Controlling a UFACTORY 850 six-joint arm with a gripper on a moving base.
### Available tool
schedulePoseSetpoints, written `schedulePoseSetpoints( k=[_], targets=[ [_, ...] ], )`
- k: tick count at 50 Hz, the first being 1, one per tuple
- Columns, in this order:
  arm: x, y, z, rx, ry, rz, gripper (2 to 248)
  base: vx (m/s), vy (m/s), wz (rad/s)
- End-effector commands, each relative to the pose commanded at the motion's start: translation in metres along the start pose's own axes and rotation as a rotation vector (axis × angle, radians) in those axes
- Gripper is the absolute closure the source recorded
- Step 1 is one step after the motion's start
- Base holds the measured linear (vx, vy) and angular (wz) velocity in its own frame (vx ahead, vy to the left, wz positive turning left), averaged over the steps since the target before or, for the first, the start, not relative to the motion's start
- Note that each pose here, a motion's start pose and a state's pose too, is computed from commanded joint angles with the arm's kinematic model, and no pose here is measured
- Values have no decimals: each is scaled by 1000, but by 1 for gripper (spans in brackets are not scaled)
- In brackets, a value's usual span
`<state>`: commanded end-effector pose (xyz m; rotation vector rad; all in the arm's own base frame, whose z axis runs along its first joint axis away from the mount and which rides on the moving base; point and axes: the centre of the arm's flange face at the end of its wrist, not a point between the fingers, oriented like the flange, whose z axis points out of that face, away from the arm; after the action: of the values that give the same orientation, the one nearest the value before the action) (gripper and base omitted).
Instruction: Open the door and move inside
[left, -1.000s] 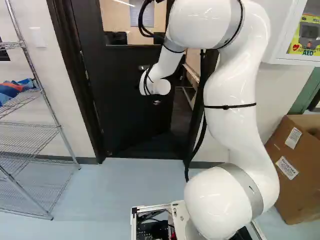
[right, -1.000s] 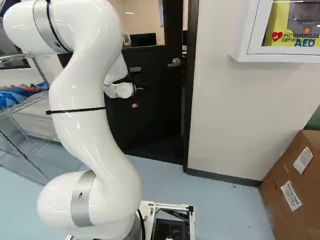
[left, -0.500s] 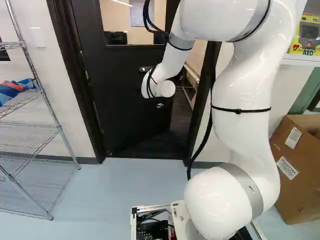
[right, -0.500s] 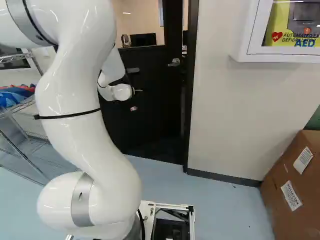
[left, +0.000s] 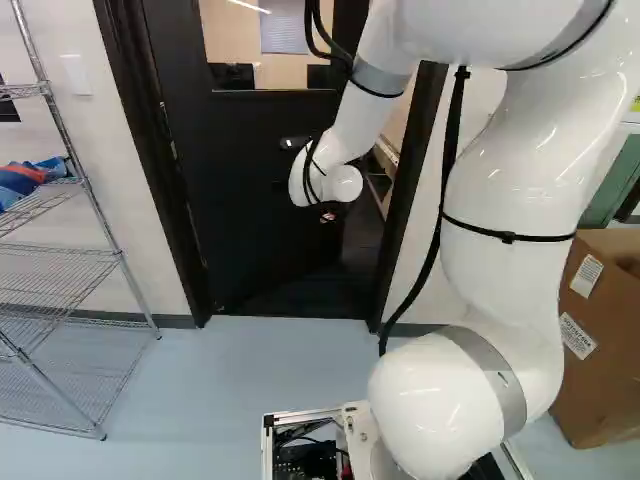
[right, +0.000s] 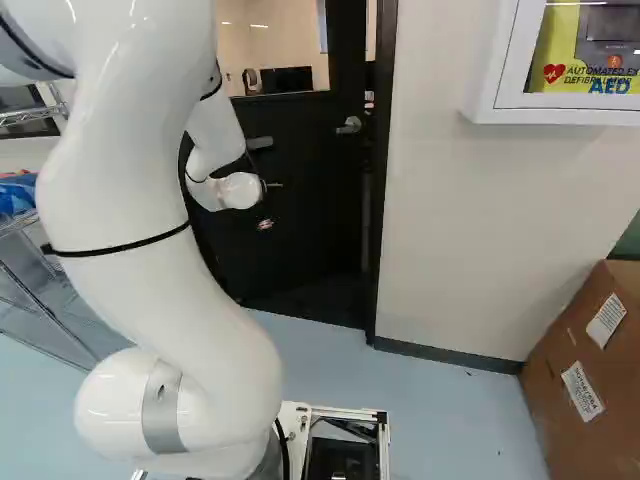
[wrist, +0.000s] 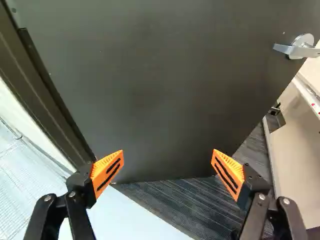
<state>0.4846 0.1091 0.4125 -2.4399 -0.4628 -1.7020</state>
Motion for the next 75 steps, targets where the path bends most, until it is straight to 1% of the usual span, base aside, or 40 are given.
schedulePoseSetpoints(
  k=[12, 34, 55, 75],
  targets=[
    [-6, -3, -24, 12, 13, -13, 3, 0, 0, 0],
    [-22, -7, -68, 4, 7, -5, 3, 0, 0, 0],
    [-39, -7, -111, -46, 7, 46, 3, 0, 0, 0],
    [-58, 3, -149, -115, 14, 97, 3, 0, 0, 0]
  ],
)
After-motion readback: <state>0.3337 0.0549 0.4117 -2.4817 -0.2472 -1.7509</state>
